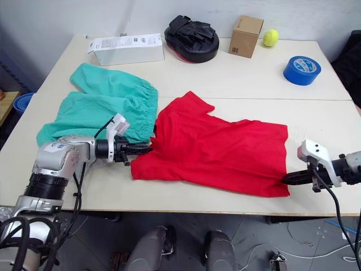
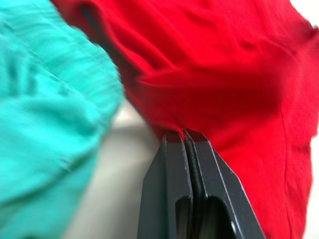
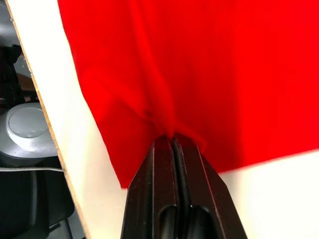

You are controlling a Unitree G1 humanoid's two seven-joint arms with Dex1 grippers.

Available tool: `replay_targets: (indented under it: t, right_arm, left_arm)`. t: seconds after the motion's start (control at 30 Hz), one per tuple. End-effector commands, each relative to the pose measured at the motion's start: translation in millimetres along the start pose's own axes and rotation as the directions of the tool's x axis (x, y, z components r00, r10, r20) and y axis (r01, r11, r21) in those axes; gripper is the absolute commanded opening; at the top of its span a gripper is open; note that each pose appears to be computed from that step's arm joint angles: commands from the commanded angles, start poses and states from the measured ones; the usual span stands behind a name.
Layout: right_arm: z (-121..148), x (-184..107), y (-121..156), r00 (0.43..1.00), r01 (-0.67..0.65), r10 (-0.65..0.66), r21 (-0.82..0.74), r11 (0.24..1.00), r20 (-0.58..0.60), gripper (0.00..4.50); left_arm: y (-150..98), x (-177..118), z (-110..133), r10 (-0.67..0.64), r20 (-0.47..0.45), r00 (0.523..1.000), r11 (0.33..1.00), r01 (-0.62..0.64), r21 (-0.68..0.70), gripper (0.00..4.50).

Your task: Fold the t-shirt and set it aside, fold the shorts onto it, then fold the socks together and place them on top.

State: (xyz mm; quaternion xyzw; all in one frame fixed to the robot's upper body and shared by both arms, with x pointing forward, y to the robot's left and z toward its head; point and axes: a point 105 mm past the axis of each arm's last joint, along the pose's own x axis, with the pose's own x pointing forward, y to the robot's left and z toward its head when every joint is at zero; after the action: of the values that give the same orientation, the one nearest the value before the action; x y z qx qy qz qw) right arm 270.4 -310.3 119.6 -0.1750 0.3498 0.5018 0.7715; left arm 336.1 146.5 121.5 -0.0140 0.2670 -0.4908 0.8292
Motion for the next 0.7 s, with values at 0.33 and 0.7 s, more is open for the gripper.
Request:
replay_targets:
  t: [0.33, 0.7]
  right_arm:
    - [28.8, -35.4, -0.2, 0.990, 0.118, -0.106, -0.139, 0.983, 0.091, 3.44]
    - [68.6, -27.1, 34.5, 0.976, 0.172, -0.102, -0.400, 0.900, 0.191, 4.49]
  left_arm:
    - [-14.2, -23.6, 26.7, -0.022, 0.104, 0.994, 0.993, 0.009, 0.119, 3.47]
    - [-46.1, -43.5, 30.9, -0.068, 0.023, 0.997, 0.877, 0.049, 0.478, 4.45]
